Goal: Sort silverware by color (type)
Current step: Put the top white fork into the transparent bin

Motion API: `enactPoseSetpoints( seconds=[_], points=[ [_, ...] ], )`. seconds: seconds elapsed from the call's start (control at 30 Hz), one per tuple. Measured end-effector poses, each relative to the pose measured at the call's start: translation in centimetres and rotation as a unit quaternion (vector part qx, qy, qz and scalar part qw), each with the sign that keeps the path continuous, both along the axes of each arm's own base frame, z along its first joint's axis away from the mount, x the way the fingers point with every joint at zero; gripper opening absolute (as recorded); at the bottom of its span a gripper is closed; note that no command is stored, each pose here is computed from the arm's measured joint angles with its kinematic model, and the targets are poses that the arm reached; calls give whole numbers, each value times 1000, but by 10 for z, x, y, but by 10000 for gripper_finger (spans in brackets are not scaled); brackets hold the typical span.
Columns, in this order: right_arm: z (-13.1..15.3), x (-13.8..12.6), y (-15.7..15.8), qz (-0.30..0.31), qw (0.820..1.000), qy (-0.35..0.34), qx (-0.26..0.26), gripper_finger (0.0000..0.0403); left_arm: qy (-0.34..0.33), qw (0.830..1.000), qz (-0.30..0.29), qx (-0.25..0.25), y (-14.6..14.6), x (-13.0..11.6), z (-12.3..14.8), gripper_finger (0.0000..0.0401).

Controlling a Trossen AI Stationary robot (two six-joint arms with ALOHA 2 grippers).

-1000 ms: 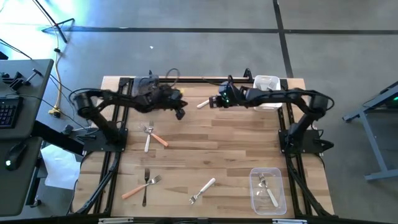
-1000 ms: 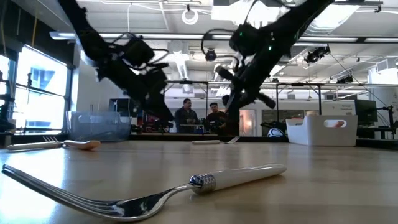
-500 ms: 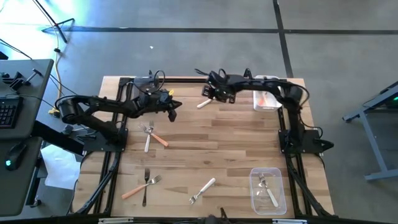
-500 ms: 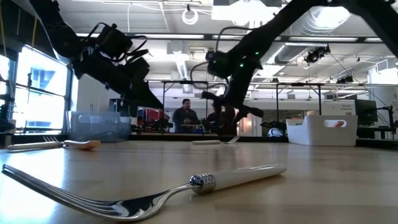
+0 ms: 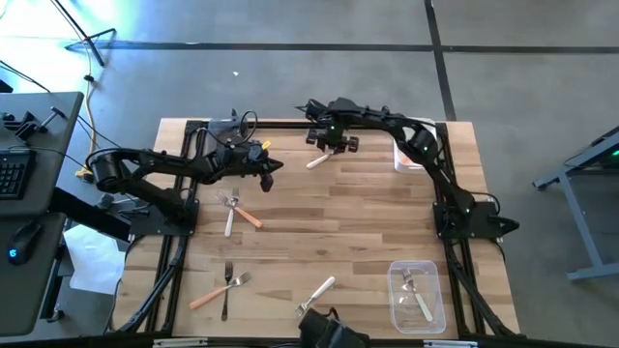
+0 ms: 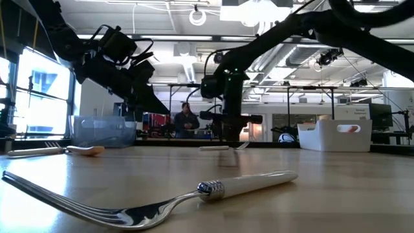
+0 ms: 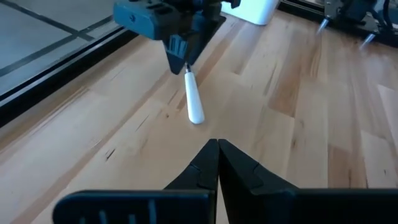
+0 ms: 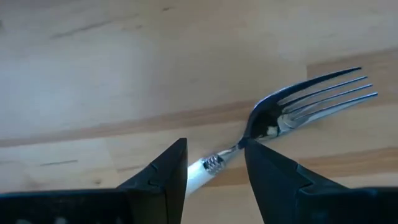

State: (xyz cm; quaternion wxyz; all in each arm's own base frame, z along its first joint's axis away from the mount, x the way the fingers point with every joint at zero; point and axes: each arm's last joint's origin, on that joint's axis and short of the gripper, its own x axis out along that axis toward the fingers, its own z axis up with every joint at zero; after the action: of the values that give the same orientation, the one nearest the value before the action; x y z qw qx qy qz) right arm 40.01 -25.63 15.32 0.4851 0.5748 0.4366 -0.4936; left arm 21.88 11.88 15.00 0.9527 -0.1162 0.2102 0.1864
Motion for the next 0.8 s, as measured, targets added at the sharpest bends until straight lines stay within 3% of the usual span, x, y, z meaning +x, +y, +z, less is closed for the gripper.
enactPoseSetpoints(
  seconds=[0.1,0.23,0.53,0.7,0.8],
  points=[
    [-2,1,4,20,1000,17,9,144,1,1000,0,1,0,0,0,0],
    [-2,2,13,97,995,28,13,144,2,1000,-1,1,0,0,0,1],
    [6,-1,33,249,965,74,42,144,1,1000,0,0,0,-1,-1,0],
    [32,4,39,264,960,90,23,144,2,1000,0,0,0,-1,-1,1],
    [43,9,47,211,972,105,3,144,2,1000,0,-1,0,-1,-1,1]
  ],
)
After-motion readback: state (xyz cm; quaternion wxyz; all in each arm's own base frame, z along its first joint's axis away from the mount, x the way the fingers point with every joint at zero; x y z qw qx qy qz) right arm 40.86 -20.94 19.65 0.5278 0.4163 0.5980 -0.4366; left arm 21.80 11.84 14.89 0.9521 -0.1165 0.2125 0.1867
